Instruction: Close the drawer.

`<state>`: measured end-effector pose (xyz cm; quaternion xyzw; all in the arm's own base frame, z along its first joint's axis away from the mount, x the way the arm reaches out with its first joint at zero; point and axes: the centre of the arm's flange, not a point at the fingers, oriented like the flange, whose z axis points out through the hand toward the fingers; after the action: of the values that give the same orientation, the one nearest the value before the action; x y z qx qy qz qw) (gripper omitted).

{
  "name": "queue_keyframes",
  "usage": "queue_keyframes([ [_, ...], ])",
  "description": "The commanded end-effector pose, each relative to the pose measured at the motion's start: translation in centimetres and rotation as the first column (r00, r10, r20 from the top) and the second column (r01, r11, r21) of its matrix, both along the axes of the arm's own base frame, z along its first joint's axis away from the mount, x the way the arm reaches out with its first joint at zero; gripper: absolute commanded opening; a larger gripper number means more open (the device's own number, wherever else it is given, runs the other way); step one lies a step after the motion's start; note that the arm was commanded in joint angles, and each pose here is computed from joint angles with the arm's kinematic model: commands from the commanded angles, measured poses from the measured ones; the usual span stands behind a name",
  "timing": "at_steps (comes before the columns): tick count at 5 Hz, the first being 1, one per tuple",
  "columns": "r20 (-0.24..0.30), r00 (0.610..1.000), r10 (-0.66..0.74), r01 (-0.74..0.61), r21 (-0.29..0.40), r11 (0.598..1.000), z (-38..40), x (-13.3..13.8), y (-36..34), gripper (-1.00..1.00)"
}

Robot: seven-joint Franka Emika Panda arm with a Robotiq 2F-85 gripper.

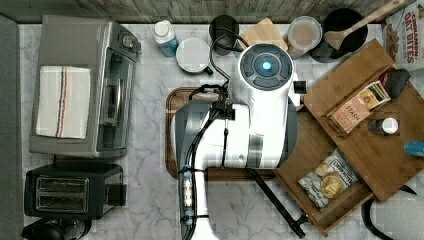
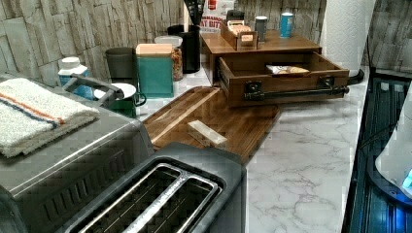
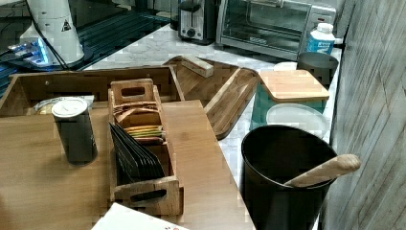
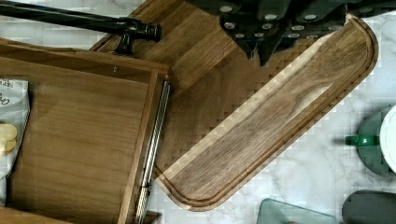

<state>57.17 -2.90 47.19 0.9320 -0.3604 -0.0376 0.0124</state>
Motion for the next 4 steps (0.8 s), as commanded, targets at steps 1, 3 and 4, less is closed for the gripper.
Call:
queue_keyframes([
  [1, -0.011, 1.0, 0.0, 0.0, 0.001, 1.0, -0.56, -0.2, -0.01, -1.0],
  [3, 0.038, 0.987, 0.153, -0.154, 0.01, 0.988, -0.37, -0.46, 0.43, -1.0],
  [4, 0.107, 0.949, 0.296, -0.296, -0.018, 0.955, -0.14, -1.01, 0.98, -1.0],
])
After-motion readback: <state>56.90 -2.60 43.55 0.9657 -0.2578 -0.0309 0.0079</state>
